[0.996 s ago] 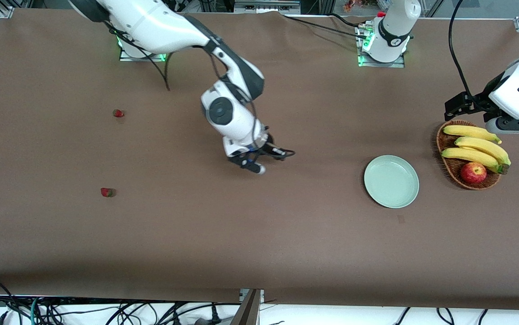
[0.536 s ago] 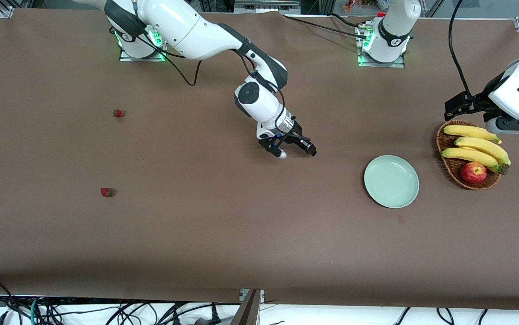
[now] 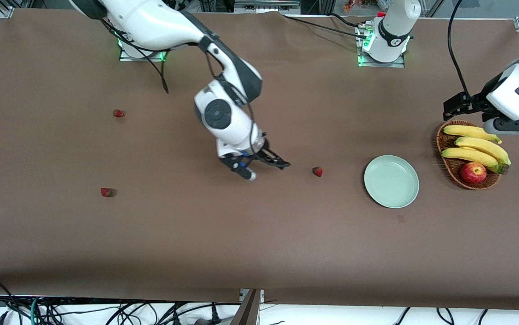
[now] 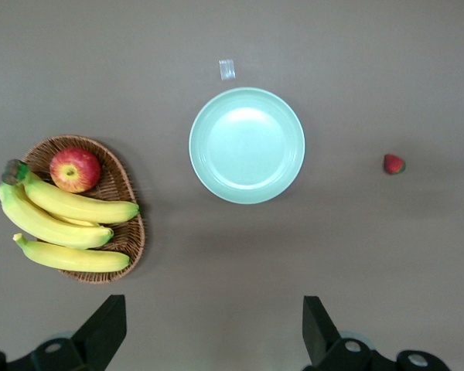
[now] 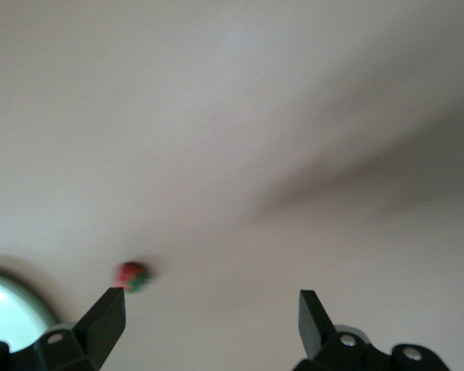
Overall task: Collect all strawberries into plate
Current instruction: 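Grasp the strawberry with the left gripper while the right gripper reaches another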
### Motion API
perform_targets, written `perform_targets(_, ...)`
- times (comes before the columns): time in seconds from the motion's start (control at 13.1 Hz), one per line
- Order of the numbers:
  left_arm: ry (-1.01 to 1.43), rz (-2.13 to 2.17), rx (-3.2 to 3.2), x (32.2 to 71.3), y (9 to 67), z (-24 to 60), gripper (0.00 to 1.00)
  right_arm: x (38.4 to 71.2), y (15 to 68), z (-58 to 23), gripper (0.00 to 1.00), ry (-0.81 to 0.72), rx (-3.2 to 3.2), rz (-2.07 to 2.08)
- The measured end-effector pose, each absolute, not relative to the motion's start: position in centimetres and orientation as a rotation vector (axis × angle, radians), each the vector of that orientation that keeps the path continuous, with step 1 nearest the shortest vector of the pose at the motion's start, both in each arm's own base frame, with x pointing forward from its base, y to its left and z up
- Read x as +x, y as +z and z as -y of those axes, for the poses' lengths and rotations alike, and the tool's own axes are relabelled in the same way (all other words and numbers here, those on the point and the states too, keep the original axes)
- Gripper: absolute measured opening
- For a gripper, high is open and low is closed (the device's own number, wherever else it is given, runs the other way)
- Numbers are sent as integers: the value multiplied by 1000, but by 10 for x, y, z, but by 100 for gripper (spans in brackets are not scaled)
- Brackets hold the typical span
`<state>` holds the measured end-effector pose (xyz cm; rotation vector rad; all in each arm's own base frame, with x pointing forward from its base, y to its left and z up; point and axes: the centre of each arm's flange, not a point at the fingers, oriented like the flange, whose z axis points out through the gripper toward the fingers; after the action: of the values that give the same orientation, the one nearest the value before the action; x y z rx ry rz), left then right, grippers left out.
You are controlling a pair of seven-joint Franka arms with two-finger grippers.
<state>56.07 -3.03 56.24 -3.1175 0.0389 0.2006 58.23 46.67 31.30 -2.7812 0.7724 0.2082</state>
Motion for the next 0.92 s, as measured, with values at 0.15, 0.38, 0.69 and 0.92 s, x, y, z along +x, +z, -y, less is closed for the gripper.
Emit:
perform_targets(0.15,321,-101,-3109,573,519,53,100,606,329,-394,99,243,-2958,-557)
perform_targets(0.38,409,-191,-3183,602,434,109,100,632,318,-280,99,251,-3105,-211)
perform_targets(0.69,300,-318,-3250,622,333,208,100,660,291,-126,99,205,-3181,264)
perform_targets(0.92,219,-376,-3254,623,276,251,100,668,270,-54,99,120,-3167,506)
